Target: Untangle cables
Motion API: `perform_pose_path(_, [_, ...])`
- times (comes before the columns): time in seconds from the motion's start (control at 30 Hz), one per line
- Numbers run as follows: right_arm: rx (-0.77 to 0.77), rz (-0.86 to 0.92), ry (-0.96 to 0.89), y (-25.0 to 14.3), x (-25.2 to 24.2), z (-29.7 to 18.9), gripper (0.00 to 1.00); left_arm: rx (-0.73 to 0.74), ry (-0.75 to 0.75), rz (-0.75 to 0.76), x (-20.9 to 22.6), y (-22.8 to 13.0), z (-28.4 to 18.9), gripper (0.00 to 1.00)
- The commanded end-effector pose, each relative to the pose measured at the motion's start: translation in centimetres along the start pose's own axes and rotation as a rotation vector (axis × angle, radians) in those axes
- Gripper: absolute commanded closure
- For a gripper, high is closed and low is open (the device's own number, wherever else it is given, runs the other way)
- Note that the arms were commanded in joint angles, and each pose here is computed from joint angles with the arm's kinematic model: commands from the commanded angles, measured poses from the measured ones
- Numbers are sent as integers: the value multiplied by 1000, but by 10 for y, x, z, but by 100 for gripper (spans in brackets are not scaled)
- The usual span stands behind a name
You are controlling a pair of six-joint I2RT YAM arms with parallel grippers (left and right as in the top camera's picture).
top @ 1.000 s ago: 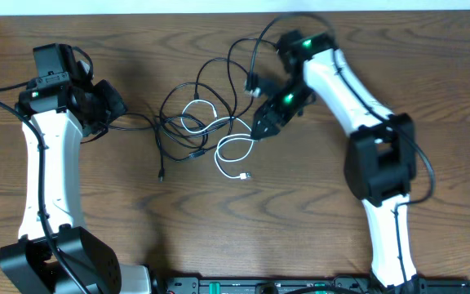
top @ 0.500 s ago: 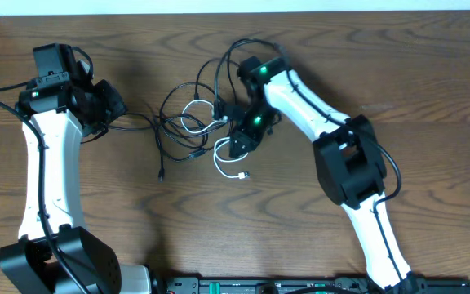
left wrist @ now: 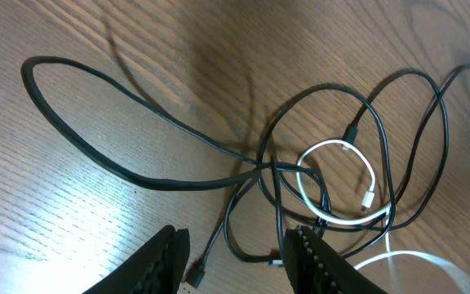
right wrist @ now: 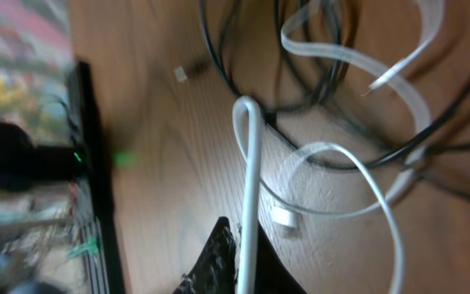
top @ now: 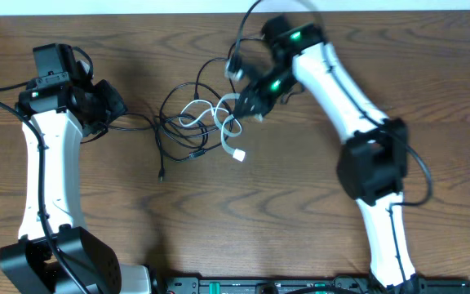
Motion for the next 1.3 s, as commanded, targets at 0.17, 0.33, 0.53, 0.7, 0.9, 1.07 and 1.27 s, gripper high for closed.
perform_pose_path(0.17, [-440, -191, -61, -5, 101, -176, 99, 11, 0, 5, 0, -2, 3, 56])
perform_pose_path(0.33, [-667, -195, -191, -38, 132, -261, 99, 11, 0, 5, 0, -2, 3, 56])
perform_pose_path(0.53, [-865, -94, -343, -91, 142, -335, 99, 11, 0, 5, 0, -2, 3, 56])
perform_pose_path(0.7, [-968, -46, -384, -130, 145, -373, 99, 11, 0, 5, 0, -2, 3, 57])
perform_pose_path(0.9, [-1028, 101, -455, -162, 130, -396, 99, 11, 0, 5, 0, -1, 3, 57])
perform_pose_path(1.07, [-991, 254, -537, -168, 110, -392, 99, 11, 0, 6, 0, -1, 3, 56])
perform_pose_path(1.27, [-899, 358, -528, -163, 87, -376, 99, 11, 0, 6, 0, -1, 3, 40])
Point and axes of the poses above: each gripper's point midway between its finger pads, its own z axis out along the fingers, its own x axis along the line the jaws close on, y = z × x, the point moved 10 cm from there along -z, back along the fingers, and after that the axes turned 13 degrees about z, right-handed, at the moved point
